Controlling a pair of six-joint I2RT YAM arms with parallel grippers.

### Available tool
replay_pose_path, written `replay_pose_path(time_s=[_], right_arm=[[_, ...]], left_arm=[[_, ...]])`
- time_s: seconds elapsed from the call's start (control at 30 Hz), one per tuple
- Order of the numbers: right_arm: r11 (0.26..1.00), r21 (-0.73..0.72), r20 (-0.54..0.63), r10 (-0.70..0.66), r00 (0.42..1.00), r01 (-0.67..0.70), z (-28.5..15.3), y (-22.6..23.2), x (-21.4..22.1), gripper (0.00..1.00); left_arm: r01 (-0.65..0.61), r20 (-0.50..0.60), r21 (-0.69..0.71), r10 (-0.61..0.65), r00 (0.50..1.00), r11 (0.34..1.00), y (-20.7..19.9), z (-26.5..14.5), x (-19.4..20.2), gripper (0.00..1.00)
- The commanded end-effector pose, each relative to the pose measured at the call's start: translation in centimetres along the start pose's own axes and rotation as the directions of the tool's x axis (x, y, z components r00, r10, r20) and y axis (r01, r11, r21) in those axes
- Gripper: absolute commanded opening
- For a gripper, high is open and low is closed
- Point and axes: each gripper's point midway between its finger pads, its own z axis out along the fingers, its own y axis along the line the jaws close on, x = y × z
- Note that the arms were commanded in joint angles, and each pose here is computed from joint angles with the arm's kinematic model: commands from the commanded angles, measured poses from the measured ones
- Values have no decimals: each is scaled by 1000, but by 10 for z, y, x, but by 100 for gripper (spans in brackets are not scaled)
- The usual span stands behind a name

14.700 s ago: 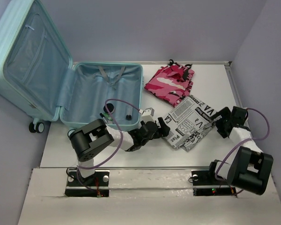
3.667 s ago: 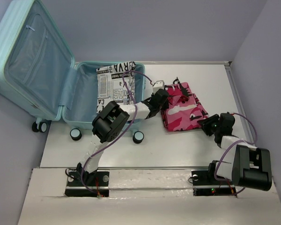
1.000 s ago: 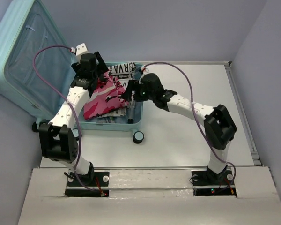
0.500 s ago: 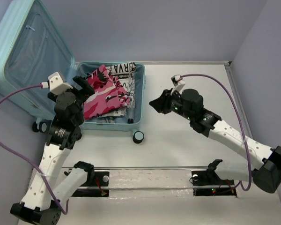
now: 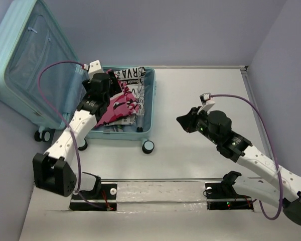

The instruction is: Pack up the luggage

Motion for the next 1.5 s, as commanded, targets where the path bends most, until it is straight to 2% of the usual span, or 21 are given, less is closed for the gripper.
replay_pose_path(time_s=[0.0, 0.03, 0.2, 0.27, 0.3, 0.37, 0.4, 0.43, 0.5, 0.57, 0.6, 0.73, 0.83, 0.93, 1.03, 1.07, 1.27, 1.37, 1.47], right_arm=[[994, 102, 22, -50, 999, 47, 4, -21, -2, 17], [992, 114, 4, -55, 998, 54, 8, -23, 2, 16], [987, 147, -8, -65, 998, 65, 15, -29, 4, 16], [984, 162, -17, -73, 997, 75, 18, -34, 5, 16], [983, 164, -30, -75, 997, 79, 20, -35, 9, 16], [984, 162, -35, -69, 997, 74, 21, -35, 12, 16], [984, 163, -36, -69, 997, 74, 22, -36, 12, 16], [983, 172, -37, -66, 997, 71, 23, -39, 13, 16], [982, 172, -41, -69, 997, 75, 23, -40, 15, 16], [982, 173, -40, -68, 997, 74, 23, -41, 16, 16], [984, 165, -44, -67, 997, 73, 24, -39, 16, 16], [985, 151, -69, -74, 995, 83, 29, -38, 23, 16], [989, 131, -82, -61, 995, 72, 34, -37, 28, 16], [988, 138, -93, -56, 994, 68, 36, -40, 33, 16], [989, 136, -97, -51, 994, 64, 39, -40, 36, 16], [988, 138, -99, -50, 994, 63, 39, -41, 37, 16], [991, 123, -86, -43, 995, 53, 42, -36, 31, 16], [992, 120, -78, -38, 996, 47, 42, -34, 29, 16], [992, 117, -81, -33, 996, 42, 42, -33, 30, 16]], left_arm=[[41, 110, 144, -57, 992, 989, -58, 22, -55, 94], [6, 73, 127, -15, 997, 992, -63, 43, -40, 94], [-61, 35, 59, 59, 998, 996, -84, 101, -20, 91], [-89, 36, 43, 88, 995, 995, -92, 114, -17, 90], [-99, 58, 42, 97, 994, 994, -100, 117, -29, 90], [-132, 22, 29, 131, 991, 991, -104, 137, -13, 89], [-132, 47, 32, 131, 990, 991, -111, 140, -27, 89], [-150, 31, 19, 149, 988, 989, -112, 152, -17, 86], [-166, 43, 21, 165, 985, 986, -121, 162, -25, 84], [-197, -7, 23, 197, 980, 980, -125, 180, -2, 83], [-189, 8, 35, 189, 982, 981, -132, 183, -9, 83], [-228, 4, 116, 229, 973, 967, -158, 200, 17, 85], [-229, 20, 173, 229, 973, 958, -175, 209, 18, 85], [-239, -8, 200, 246, 969, 950, -183, 222, 34, 82], [-243, -36, 203, 255, 966, 948, -181, 229, 52, 69], [-243, -41, 205, 256, 966, 948, -181, 230, 57, 59], [-267, -97, 207, 291, 952, 941, -172, 234, 85, 26], [-273, -121, 215, 303, 945, 938, -169, 228, 95, 12], [-299, -139, 221, 334, 932, 928, -163, 223, 107, 6]])
